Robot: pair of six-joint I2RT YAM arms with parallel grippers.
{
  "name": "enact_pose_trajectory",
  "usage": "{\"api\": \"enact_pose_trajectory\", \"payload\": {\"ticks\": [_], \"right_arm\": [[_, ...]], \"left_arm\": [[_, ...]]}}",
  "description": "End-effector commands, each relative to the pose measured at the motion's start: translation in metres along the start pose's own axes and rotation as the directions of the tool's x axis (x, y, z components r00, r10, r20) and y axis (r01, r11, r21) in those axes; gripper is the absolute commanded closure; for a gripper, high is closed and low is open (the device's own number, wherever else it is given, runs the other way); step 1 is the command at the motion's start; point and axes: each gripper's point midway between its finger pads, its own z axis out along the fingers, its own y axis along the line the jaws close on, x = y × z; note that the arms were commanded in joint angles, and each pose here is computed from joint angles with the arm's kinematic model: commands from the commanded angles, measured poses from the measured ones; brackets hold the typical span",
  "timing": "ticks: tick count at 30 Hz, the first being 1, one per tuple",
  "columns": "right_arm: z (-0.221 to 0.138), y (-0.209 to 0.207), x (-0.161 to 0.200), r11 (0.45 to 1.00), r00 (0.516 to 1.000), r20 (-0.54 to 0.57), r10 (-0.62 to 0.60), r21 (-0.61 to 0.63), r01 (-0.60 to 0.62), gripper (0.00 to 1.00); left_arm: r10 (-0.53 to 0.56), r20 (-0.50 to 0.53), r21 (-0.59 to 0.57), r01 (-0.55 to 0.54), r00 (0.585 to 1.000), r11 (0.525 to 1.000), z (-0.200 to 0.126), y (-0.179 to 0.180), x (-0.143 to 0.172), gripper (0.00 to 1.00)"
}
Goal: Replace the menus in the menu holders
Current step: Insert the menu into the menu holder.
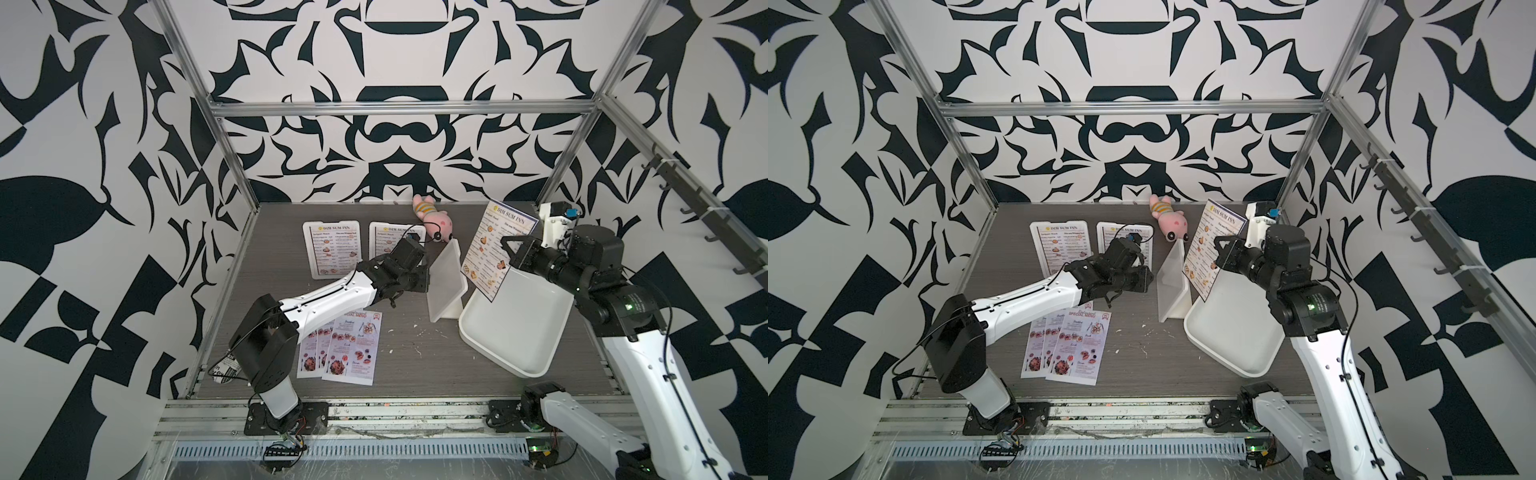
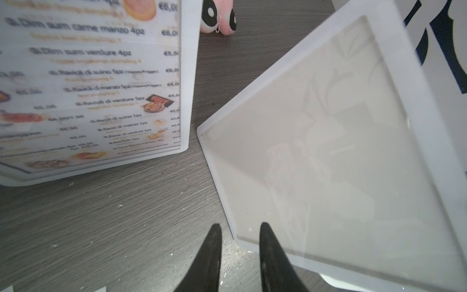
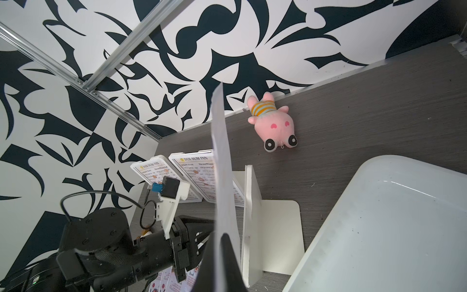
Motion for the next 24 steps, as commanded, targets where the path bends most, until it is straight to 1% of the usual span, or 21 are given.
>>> {"api": "enact_pose_trajectory", "payload": {"ticks": [1,11,24], "right_arm": [[-0.0024,0.0056,-0.0068,0.999,0.999,0.032,-0.030,-0.018,0.031,1.00],[-0.0085,0.0081,-0.0133,0.999,0.997,0.071,-0.043,-0.021,0.044,1.00],[-0.0091,0.0000,-0.0120,0.999,0.996,0.076,-0.051,0.018,0.050,1.00]], "left_arm": [[0.008,-0.001,-0.003,-0.008,1.000,1.000,-0.0062,0.0017,-0.0017,0.71],[0.007,-0.003,-0.003,-0.007,1.000,1.000,-0.0061,0.0017,-0.0013,0.71],[0.007,-0.001,-0.002,-0.007,1.000,1.000,-0.0072,0.0013,-0.0017,0.71]]}}
